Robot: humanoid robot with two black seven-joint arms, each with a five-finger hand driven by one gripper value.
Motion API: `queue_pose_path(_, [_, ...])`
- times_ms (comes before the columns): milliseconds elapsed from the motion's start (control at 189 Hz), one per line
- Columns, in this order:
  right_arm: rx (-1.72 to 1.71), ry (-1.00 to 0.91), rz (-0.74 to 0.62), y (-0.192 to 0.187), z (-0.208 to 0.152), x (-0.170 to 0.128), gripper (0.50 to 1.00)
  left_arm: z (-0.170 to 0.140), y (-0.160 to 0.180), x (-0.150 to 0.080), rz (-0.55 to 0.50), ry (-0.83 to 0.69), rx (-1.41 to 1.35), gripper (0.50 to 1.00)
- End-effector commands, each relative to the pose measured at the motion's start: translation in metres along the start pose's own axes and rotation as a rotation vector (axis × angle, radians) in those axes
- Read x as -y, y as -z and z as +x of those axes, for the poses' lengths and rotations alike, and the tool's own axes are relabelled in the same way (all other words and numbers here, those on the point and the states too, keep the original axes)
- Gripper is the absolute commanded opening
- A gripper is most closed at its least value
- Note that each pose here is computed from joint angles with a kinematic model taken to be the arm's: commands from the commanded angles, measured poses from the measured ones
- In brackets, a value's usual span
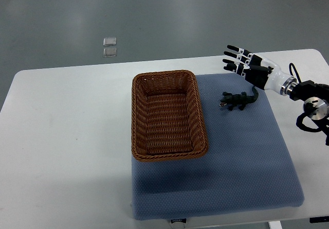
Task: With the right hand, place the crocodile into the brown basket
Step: 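Raise the right hand and open its fingers above the crocodile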
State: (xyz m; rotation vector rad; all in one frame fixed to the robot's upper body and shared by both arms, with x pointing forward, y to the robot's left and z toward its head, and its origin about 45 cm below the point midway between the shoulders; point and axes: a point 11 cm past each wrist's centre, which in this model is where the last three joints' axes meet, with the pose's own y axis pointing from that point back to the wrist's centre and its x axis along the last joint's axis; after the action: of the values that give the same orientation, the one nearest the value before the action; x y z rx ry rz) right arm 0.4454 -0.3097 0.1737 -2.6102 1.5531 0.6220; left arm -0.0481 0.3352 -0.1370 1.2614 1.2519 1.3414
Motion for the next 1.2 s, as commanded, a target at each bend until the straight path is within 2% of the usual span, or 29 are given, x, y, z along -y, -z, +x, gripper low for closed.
queue_pose_path(0, [-0.003,0.007,0.000,0.001,-0.003,0.003,0.932,0.001,0.000,0.000,0.000,-0.002,-0.001,1.000])
queue_pose_path(963, [-0.037,-0.013,0.026,0.024,0.009,-0.005,0.932,0.000,-0.001,0.000,-0.001,-0.004,0.004,1.000])
queue_pose_path(1196, [-0.137,-0.012,0.008,0.043,0.015,-0.009,0.932,0.000,-0.002,0.000,-0.002,-0.004,0.004,1.000])
